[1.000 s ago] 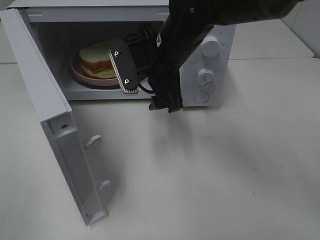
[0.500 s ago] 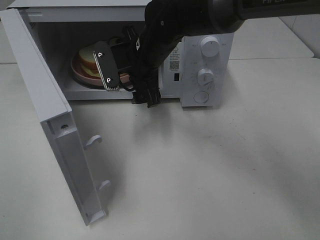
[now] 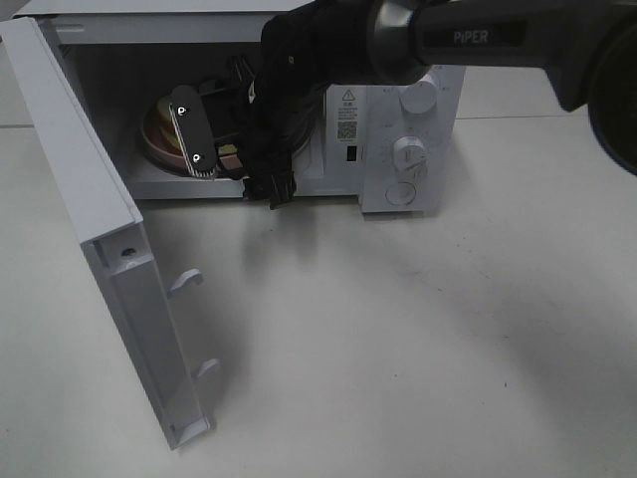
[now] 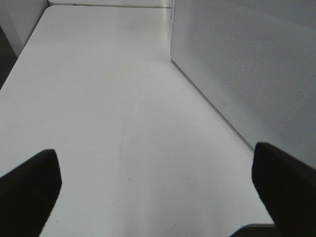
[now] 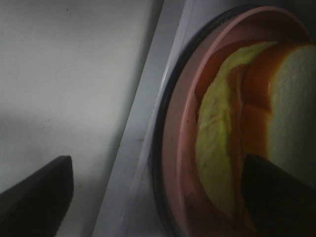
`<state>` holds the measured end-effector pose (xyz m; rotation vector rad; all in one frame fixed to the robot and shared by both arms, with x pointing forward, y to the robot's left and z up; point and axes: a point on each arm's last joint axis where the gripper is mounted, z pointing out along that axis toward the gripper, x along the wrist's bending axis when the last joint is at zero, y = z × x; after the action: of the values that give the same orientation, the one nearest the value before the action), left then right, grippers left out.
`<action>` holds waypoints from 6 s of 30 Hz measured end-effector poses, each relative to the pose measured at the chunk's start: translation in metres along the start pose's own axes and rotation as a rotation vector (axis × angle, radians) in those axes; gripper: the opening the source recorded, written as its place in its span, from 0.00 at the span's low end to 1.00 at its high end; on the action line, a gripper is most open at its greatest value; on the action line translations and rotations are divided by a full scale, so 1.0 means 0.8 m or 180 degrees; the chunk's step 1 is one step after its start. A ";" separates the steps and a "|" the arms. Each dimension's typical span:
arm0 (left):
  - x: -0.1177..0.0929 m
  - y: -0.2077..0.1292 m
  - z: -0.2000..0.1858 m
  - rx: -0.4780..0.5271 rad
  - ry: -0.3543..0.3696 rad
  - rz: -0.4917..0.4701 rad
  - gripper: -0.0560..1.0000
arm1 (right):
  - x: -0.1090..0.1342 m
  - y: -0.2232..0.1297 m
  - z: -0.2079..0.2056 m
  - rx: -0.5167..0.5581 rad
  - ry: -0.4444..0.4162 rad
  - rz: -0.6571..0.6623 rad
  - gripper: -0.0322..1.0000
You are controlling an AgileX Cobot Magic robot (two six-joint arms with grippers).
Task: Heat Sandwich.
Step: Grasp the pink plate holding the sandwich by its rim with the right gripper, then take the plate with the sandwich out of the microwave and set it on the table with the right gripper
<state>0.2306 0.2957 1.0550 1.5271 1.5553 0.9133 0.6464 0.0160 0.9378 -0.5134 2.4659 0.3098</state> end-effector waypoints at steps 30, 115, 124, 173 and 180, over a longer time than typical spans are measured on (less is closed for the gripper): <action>0.000 0.000 0.000 0.0000 0.0000 0.0000 0.98 | -0.004 0.004 0.060 -0.0079 0.0093 0.0259 0.79; 0.000 0.000 0.000 0.0000 0.0000 0.0000 0.98 | 0.105 -0.026 -0.118 -0.0267 -0.0077 -0.0766 0.12; 0.000 0.000 0.000 0.0000 0.0000 0.0000 0.98 | 0.125 -0.017 -0.138 -0.0335 -0.0110 -0.0722 0.11; 0.000 0.000 0.000 0.0000 0.0000 0.0000 0.98 | 0.272 -0.062 -0.283 -0.0395 -0.0263 -0.0416 0.11; 0.000 0.000 0.000 0.0000 0.0000 0.0000 0.98 | 0.280 -0.067 -0.304 -0.0362 -0.0276 -0.0493 0.11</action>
<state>0.2306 0.2957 1.0550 1.5271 1.5553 0.9133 0.3786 -0.1774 0.9928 -0.7195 2.3186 0.4019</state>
